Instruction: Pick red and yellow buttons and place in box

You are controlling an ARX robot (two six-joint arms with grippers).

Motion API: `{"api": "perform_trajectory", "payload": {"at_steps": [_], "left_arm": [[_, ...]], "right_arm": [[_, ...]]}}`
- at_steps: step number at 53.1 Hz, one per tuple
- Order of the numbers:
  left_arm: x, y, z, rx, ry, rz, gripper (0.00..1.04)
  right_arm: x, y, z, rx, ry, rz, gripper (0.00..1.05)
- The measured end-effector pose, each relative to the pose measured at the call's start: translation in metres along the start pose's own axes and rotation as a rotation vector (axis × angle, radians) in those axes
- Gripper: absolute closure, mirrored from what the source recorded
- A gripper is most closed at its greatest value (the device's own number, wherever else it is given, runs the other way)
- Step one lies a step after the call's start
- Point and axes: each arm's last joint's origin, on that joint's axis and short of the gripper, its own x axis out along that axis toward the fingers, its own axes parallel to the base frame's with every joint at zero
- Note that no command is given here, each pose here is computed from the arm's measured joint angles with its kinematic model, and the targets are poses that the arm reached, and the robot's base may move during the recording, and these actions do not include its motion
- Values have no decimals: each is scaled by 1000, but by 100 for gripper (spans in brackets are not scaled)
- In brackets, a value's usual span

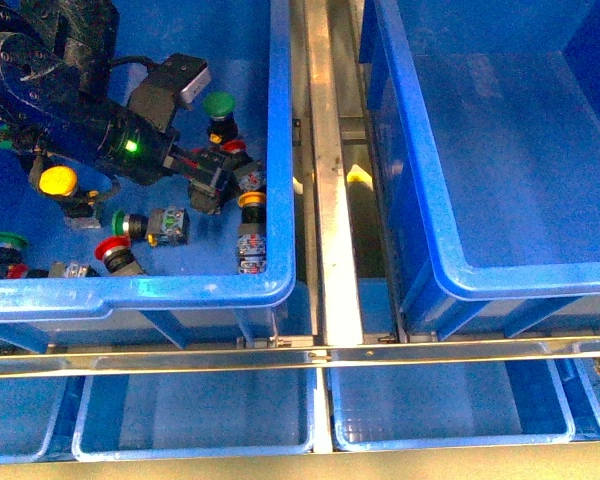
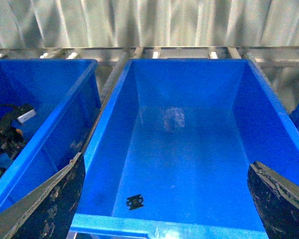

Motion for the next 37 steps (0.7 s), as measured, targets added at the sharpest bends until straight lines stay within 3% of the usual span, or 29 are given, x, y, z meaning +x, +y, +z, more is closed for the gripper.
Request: {"api": "perform_trajectory", "payload": {"at_steps": [7, 30, 37], "left_arm": [[-1, 2, 0, -9, -2, 5, 28], [0, 9, 3, -26, -17, 14, 55], [-2, 12, 6, -56, -50, 20, 71]], "right_arm": [[0, 0, 0, 0, 0, 0, 7], [0, 0, 0, 0, 0, 0, 7], [0, 0, 0, 0, 0, 0, 7]]}}
